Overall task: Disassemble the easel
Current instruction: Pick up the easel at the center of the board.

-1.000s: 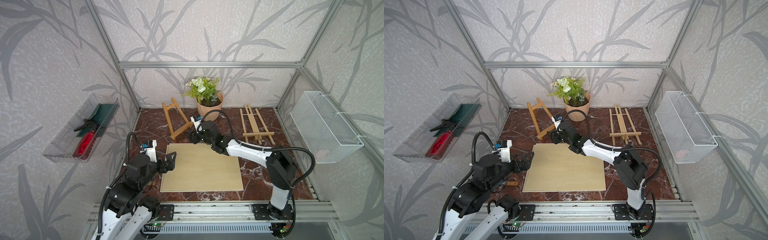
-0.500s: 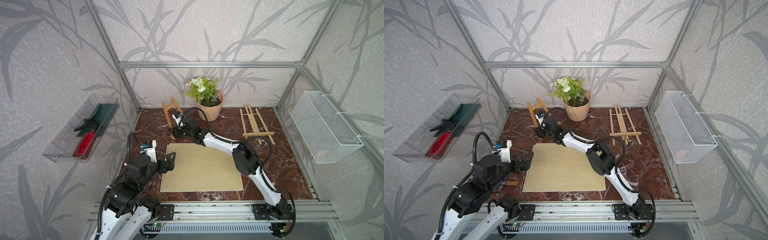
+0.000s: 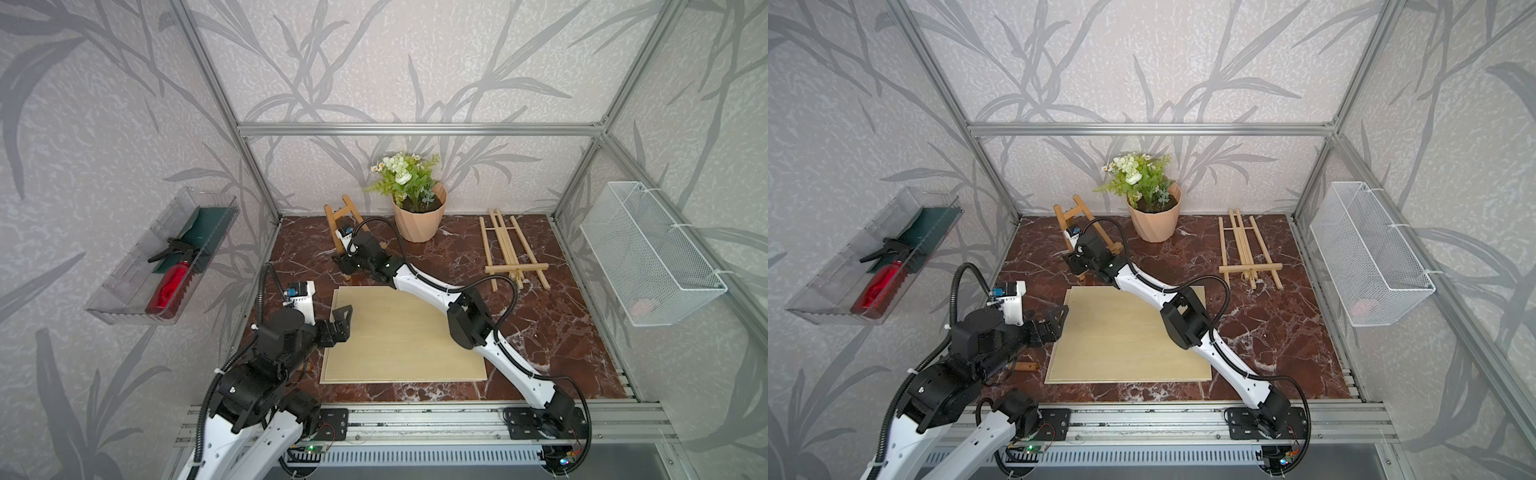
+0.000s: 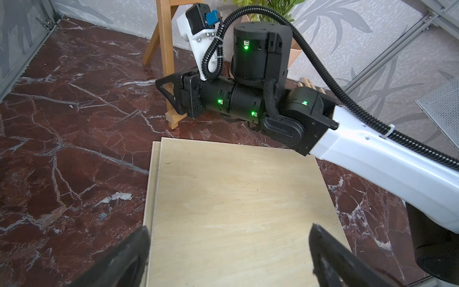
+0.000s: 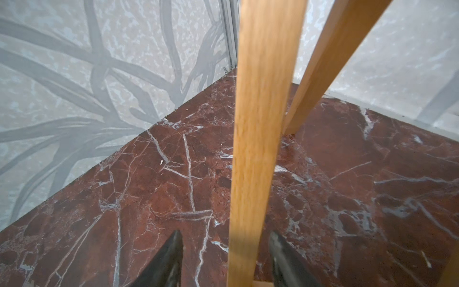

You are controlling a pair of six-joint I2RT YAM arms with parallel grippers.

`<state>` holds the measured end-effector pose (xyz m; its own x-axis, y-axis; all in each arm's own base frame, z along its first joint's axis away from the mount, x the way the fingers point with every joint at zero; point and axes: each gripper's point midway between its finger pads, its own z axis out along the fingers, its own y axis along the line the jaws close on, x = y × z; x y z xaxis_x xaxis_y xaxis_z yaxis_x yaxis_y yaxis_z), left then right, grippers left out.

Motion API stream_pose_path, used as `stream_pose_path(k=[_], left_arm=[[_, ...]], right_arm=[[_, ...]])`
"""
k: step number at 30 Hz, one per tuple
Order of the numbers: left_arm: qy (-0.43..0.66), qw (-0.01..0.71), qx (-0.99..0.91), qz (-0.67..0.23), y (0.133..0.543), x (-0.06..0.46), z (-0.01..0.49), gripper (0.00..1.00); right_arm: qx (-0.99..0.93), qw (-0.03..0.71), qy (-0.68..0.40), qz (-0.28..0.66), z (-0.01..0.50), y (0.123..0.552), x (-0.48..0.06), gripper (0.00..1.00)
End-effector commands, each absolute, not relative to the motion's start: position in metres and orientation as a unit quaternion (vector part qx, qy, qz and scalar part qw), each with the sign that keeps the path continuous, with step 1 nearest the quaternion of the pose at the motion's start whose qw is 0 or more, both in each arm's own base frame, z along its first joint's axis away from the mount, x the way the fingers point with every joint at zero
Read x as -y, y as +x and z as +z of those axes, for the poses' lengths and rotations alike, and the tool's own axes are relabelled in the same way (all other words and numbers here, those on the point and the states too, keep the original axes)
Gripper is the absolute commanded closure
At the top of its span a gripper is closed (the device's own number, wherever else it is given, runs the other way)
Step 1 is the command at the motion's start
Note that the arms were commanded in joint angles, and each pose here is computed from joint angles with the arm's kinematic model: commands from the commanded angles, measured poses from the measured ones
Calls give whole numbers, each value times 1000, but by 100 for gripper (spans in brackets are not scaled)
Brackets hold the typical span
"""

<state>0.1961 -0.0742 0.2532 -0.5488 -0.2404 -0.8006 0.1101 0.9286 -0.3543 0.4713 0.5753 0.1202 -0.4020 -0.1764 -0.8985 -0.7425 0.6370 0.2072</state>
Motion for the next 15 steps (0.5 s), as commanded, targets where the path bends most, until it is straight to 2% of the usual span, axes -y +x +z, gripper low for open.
stream_pose_path(k=[1, 5, 15], left_arm=[[-42, 477, -860, -179, 195, 71, 259, 1], [-41, 477, -859, -180, 195, 72, 260, 1], [-33, 477, -859, -182, 193, 75, 260, 1]], right_arm=[[-777, 470, -282, 311, 124, 481, -573, 47], [-774, 467, -281, 322, 118, 484, -576, 53], [-767, 486, -265, 325, 106, 494, -580, 57]])
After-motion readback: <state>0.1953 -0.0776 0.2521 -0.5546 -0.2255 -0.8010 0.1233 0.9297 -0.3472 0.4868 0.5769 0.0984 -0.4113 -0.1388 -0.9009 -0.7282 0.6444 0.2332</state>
